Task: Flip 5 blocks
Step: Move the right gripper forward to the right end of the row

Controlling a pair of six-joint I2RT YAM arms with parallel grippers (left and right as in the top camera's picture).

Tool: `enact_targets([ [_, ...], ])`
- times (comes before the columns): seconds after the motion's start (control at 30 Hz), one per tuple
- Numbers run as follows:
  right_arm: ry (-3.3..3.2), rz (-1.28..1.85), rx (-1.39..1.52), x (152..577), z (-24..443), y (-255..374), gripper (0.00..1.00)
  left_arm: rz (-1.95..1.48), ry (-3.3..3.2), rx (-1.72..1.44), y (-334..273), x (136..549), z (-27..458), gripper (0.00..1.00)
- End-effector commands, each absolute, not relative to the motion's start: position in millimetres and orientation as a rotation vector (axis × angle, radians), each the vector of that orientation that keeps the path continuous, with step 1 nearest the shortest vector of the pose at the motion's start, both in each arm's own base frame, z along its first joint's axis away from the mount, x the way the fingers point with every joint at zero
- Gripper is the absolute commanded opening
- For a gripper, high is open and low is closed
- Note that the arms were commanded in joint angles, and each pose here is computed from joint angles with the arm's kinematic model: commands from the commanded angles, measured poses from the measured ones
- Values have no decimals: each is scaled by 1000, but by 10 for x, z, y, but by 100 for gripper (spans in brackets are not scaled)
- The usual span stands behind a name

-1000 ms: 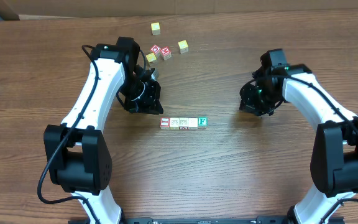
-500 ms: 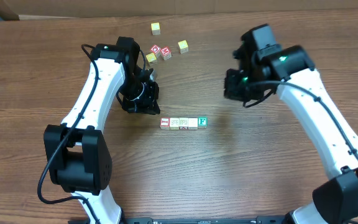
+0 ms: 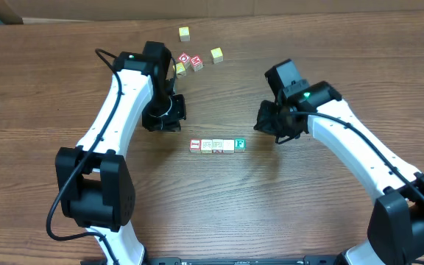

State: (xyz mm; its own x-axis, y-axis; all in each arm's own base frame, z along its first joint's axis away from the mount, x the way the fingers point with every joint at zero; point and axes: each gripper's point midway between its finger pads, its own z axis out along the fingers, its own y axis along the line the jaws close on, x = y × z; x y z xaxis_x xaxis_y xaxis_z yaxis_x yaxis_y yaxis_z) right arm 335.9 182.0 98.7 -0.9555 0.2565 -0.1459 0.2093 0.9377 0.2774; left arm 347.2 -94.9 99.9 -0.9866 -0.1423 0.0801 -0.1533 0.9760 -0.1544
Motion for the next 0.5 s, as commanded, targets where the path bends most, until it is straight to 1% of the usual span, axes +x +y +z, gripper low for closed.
enact_targets([
  [0.0,2892,337,477,3342,758,1736,4,112,-3090,324,-918,3494,960,4],
  [0.17,2867,358,494,3335,554,1732,4,82,-3086,324,-959,3438,788,6],
  [0.3,2853,371,500,3321,436,1730,4,85,-3088,329,-955,3422,638,12],
  [0.43,2831,392,488,3338,387,1767,4,92,-3100,329,-958,3432,542,11],
  [0.47,2821,403,481,3349,375,1788,4,95,-3105,329,-959,3440,526,10],
])
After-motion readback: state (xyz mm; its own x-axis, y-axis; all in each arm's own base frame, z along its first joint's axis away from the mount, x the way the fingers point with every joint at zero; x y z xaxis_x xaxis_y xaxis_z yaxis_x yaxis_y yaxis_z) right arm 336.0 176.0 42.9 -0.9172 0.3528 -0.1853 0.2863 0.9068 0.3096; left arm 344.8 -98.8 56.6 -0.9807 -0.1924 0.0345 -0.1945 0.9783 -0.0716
